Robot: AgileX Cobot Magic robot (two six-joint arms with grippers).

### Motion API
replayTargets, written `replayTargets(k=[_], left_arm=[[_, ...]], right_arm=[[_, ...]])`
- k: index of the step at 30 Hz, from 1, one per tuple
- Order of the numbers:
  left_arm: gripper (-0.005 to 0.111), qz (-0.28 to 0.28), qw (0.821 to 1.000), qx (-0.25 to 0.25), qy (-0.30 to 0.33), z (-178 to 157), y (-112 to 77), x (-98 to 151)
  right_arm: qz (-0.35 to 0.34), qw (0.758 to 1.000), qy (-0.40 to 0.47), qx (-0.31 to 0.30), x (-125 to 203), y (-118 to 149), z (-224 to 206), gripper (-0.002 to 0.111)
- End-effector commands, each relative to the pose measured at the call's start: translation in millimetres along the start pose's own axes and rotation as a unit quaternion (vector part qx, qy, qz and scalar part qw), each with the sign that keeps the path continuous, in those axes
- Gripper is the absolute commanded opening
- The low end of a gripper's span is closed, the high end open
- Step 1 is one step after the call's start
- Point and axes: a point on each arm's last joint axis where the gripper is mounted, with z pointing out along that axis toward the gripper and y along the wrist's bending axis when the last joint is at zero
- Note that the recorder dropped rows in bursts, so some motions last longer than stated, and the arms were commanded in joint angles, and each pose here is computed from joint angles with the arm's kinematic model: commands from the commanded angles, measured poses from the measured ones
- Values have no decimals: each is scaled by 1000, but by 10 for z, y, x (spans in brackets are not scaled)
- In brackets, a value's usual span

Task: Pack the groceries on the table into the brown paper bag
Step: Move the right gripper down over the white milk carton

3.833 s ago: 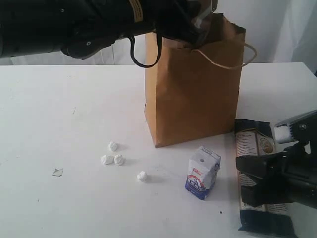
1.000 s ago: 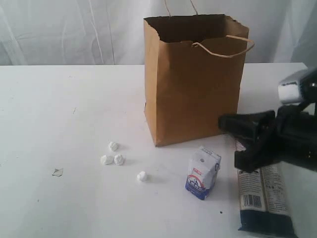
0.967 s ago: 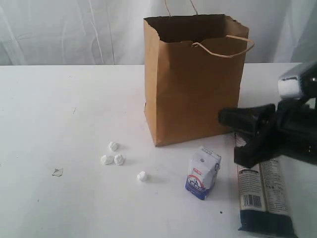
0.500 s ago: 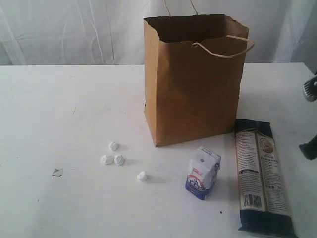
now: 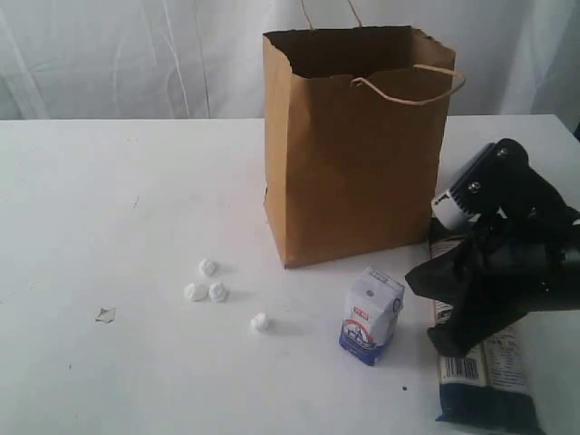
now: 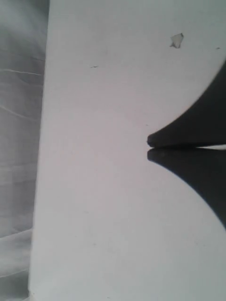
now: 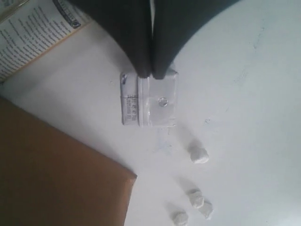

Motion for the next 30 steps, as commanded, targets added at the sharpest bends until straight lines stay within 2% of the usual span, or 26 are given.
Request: replayTargets(k=[1, 4, 9, 11, 16, 19, 24, 30], left_arm=[[0, -5, 999, -11, 31, 58, 16, 139], [0, -10, 999, -11, 43, 104, 14, 227], [0, -81, 995, -4, 61, 216, -10, 438], [0, -104, 993, 2, 64, 254, -23, 512], [0, -171, 981, 37, 80, 302, -97, 632], [0, -180, 979, 41, 83, 300, -107, 634], [0, -87, 993, 10, 78, 324, -36, 681], [0, -76, 995, 6, 72, 326, -26, 671]], right_arm=[[-9, 1000, 0, -3, -4, -18, 48, 5], [-17, 1000, 7, -26, 10, 20, 56, 21], [-20, 999, 8, -32, 13, 30, 55, 63], [-28, 999, 7, -27, 11, 22, 56, 70], [-20, 999, 3, -29, 5, 23, 61, 70], [-15, 999, -6, -31, -13, 25, 64, 70], [-84, 996, -11, -20, -26, 6, 175, 70], [-110, 992, 9, -55, 12, 78, 339, 70]])
